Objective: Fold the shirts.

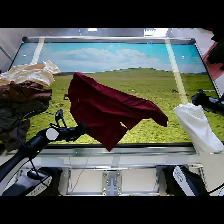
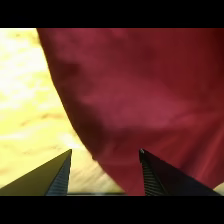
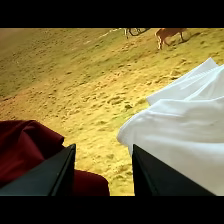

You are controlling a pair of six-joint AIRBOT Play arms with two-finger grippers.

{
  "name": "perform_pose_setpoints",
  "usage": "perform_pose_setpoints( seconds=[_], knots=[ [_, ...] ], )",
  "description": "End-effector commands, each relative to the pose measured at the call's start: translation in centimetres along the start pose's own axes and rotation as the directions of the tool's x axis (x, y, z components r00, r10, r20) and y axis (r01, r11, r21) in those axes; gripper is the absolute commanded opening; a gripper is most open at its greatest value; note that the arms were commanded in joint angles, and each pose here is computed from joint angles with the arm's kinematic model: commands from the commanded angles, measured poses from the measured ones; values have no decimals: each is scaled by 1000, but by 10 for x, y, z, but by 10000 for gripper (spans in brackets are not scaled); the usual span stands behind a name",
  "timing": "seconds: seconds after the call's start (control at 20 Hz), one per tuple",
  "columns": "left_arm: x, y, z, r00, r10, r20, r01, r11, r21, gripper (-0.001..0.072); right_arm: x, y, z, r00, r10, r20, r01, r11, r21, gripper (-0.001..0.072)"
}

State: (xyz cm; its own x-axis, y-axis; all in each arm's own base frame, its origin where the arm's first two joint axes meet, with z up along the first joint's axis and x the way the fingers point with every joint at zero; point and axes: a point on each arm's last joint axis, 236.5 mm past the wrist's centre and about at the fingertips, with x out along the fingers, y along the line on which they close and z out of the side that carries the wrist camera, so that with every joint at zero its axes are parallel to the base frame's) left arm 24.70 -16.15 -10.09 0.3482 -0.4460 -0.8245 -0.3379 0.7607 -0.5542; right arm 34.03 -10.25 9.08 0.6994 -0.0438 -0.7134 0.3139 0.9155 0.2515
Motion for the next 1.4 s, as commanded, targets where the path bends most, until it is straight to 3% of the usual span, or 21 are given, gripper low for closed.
perform_pose_setpoints(
  seconds=[0.0, 0.1, 0.15, 0.2, 0.25, 0.45, 0.65, 0.75, 1.05, 1.35],
  knots=[
    [14, -2, 6, 1000, -24, 17, 25, 994, -109, 495, -1, 0, -2, 1000, -1, -10, 1, 1000, -9, 414],
    [17, -11, 7, 998, -65, 18, 67, 989, -134, 483, -1, 0, -3, 1000, 0, -13, -1, 1000, -23, 414],
    [18, -15, 6, 997, -82, 11, 83, 985, -154, 434, -1, 0, -4, 1000, 1, -17, -1, 1000, -23, 414],
    [18, -18, 5, 995, -96, 9, 96, 980, -172, 264, -1, 1, -5, 1000, 2, -23, -3, 1000, -23, 414],
    [18, -20, 6, 995, -104, 11, 104, 977, -185, 22, -1, 1, -8, 999, 4, -36, -5, 1000, -23, 413],
    [18, -23, 4, 993, -114, 4, 113, 982, -153, 11, 1, -2, -41, 987, 3, -160, -6, 1000, -20, 413],
    [18, -23, 4, 993, -114, 0, 113, 985, -132, 11, 25, -26, -136, 908, 36, -416, 19, 992, 127, 416],
    [18, -23, 0, 993, -116, -15, 113, 986, -126, 11, 37, -23, -170, 877, 89, -472, -22, 989, 146, 454],
    [18, -24, -3, 993, -118, -27, 114, 986, -119, 11, 76, 11, -174, 879, 284, -382, -180, 941, 286, 461],
    [17, -24, -2, 993, -119, -25, 115, 986, -117, 11, 96, -6, -177, 895, 239, -376, -135, 950, 282, 459]
  ],
)
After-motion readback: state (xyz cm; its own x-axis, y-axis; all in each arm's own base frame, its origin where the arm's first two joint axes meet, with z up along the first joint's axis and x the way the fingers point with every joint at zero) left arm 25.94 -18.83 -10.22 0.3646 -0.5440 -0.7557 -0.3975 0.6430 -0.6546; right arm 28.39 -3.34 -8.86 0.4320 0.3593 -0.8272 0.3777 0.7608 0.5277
